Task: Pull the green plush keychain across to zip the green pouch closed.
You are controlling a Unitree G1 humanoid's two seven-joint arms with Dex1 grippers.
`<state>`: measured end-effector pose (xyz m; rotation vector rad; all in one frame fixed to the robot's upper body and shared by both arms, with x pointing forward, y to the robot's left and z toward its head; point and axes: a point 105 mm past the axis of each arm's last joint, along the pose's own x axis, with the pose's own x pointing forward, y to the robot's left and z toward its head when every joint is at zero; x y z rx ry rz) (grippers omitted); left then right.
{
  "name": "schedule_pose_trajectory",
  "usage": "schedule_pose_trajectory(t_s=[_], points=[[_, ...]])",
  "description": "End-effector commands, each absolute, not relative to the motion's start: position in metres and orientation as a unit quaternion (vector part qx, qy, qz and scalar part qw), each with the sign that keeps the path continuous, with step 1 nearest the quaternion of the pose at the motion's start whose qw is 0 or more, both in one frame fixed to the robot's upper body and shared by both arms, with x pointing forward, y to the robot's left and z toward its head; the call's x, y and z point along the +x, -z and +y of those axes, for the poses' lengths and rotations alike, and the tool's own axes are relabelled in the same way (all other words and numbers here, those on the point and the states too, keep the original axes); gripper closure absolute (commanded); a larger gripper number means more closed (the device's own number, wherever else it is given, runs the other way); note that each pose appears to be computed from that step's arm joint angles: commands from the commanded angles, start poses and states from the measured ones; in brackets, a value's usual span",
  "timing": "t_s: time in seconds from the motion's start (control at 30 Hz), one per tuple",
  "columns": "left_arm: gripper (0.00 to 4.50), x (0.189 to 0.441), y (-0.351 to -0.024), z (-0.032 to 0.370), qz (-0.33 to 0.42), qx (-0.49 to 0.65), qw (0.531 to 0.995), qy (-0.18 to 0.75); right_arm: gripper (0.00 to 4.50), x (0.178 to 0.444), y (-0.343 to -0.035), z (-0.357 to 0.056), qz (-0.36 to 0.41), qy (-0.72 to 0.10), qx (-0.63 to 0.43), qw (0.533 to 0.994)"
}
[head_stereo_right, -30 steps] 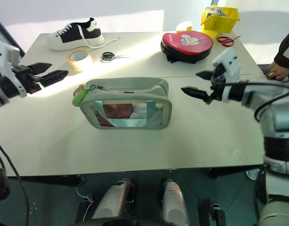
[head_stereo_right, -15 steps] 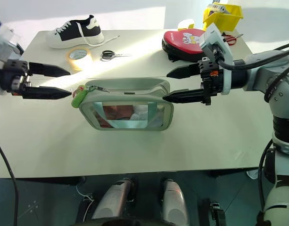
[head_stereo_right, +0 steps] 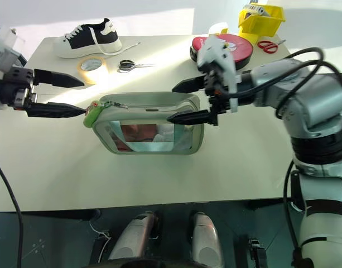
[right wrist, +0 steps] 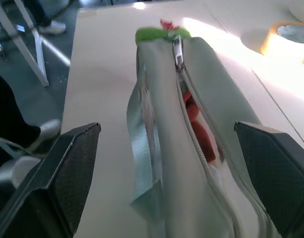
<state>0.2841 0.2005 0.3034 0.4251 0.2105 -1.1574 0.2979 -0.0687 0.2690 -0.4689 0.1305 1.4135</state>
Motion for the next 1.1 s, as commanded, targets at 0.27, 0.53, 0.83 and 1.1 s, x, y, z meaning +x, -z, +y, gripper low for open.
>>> schedule_pose_trajectory(t_s=[0.27,0.53,0.83,1.1], points=[[0.0,0.279,-0.309,0.2,0.07,0.219,0.823,0.52,3.5,0.322,-0.24,-0.062,0.051,-0.633,-0.344,0.691],[0.0,0.281,-0.314,0.214,0.059,0.224,0.846,0.481,4.47,0.364,-0.286,-0.057,-0.064,-0.543,-0.431,0.718],[0.0,0.288,-0.313,0.211,0.051,0.221,0.847,0.482,4.47,0.377,-0.264,-0.04,-0.102,-0.55,-0.492,0.667],[0.0,0.29,-0.31,0.212,0.051,0.217,0.849,0.479,4.12,0.381,-0.251,-0.036,-0.097,-0.563,-0.494,0.655]])
